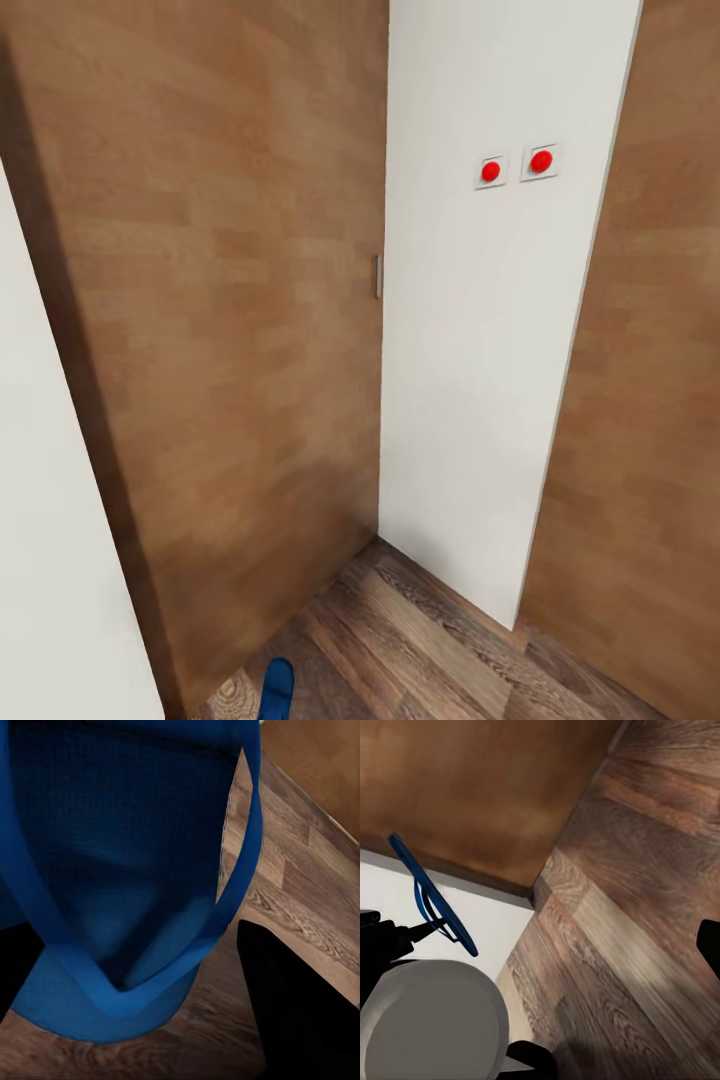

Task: In the bedroom, move the book from the bed onto either nightstand, and place the two sandals side by side next to the bed.

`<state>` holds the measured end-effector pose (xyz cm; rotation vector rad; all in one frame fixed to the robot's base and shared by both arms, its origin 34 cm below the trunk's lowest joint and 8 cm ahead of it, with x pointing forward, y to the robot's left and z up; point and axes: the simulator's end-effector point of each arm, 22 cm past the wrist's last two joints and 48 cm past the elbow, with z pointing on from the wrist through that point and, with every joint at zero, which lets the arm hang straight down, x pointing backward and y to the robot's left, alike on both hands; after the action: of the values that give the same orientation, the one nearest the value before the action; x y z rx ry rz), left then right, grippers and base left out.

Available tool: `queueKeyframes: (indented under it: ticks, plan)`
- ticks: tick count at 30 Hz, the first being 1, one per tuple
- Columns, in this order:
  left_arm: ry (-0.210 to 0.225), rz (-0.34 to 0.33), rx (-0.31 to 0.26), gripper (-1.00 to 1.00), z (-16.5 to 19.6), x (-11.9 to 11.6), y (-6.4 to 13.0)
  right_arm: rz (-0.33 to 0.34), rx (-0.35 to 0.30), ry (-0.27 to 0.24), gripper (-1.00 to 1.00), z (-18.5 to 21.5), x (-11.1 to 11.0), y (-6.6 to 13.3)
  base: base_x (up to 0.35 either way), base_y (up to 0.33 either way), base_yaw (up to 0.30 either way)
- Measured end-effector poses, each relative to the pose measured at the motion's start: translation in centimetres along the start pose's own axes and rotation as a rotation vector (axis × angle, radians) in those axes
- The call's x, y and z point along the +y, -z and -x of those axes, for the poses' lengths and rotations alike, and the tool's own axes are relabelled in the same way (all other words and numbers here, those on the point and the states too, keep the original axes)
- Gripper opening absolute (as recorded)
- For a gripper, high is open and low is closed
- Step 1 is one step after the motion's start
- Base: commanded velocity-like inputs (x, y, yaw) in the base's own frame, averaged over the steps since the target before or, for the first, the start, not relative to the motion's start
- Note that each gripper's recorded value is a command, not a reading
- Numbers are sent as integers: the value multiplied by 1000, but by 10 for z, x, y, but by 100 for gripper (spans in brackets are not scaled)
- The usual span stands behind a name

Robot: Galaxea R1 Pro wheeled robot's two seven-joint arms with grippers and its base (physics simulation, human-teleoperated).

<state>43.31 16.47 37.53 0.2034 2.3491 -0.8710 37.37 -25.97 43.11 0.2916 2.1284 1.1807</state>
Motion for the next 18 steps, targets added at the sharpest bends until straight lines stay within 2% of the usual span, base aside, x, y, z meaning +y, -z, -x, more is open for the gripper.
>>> queueKeyframes:
  ticks: [18]
  plan:
    - [-7,-1,-9,-100,5,-1,1,6,-8,8,100,3,2,0,0,0,271]
